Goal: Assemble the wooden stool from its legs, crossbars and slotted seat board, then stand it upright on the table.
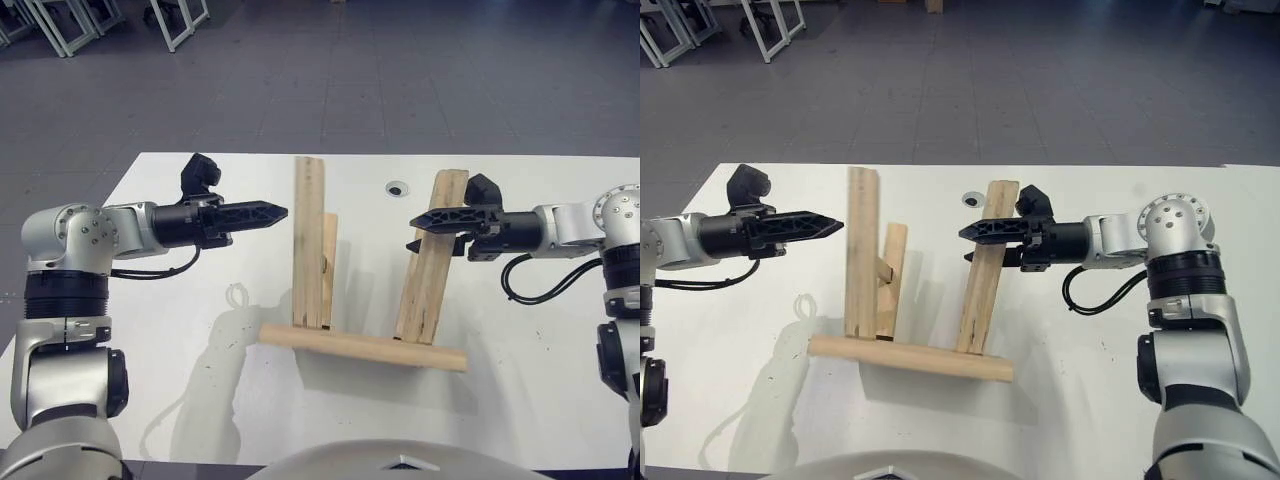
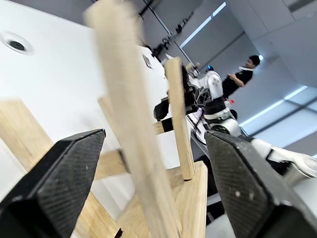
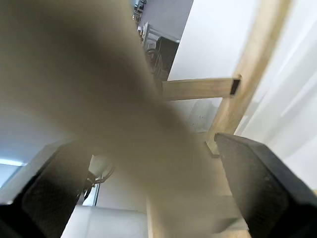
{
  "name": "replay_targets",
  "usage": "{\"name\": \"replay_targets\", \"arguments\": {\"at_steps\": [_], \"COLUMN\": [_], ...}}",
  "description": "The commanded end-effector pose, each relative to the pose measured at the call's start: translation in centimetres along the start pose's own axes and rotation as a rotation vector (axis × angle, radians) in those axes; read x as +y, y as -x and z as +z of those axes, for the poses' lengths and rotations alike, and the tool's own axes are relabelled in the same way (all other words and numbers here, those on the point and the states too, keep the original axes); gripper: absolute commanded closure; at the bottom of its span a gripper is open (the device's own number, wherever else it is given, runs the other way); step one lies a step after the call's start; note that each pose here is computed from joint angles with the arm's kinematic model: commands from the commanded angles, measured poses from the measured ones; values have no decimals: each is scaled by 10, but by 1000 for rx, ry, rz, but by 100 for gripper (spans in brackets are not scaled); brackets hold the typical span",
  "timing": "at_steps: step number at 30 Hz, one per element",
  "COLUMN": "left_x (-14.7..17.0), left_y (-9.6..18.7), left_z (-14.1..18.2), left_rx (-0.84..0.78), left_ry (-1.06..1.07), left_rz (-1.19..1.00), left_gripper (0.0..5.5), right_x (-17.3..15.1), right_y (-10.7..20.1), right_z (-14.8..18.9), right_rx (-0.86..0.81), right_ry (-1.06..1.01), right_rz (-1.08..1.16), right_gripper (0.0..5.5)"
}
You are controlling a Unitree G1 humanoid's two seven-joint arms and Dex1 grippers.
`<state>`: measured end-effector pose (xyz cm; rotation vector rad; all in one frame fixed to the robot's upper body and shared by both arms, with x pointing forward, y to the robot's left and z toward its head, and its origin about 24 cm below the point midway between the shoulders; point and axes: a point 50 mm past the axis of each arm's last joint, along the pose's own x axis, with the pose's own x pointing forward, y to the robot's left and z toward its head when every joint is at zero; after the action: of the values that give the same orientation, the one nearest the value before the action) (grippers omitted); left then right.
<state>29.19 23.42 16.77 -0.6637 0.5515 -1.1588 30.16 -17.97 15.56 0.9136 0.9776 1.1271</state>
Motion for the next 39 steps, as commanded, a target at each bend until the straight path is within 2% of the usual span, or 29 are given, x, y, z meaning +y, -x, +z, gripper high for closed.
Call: {"name": "replay_targets", "arguments": {"at_steps": [1, 10, 16, 19, 21, 24, 26, 30, 32, 39], "left_x": [3, -10, -10, -9, -9, -10, -10, -4, -1, 4], "left_y": [7, 31, 47, 58, 70, 91, 92, 73, 62, 40], "left_z": [10, -3, -17, -43, -73, -102, -108, -109, -107, -105], "left_rx": [-72, -102, -129, -14, 176, 406, 447, 444, 446, 446], "left_ry": [-13, -27, -239, -349, -332, -351, -387, -419, -453, -539], "left_rz": [36, 0, 118, 143, 157, 195, 197, 162, 143, 98], "left_gripper": [183, 183, 183, 183, 183, 183, 183, 183, 183, 183], "right_x": [0, -14, -10, -15, -19, -17, -13, -7, -6, -5], "right_y": [7, 39, 72, 91, 102, 100, 96, 87, 78, 29], "right_z": [21, 25, 17, 4, -16, -77, -102, -124, -127, -119], "right_rx": [-135, -285, -337, -345, -276, 116, 316, 567, 618, 562], "right_ry": [32, 68, 141, 220, 391, 585, 653, 777, 844, 1058], "right_rz": [-30, -88, -148, -236, -327, -375, -352, -317, -313, -305], "right_gripper": [110, 110, 110, 110, 110, 110, 110, 110, 110, 110]}}
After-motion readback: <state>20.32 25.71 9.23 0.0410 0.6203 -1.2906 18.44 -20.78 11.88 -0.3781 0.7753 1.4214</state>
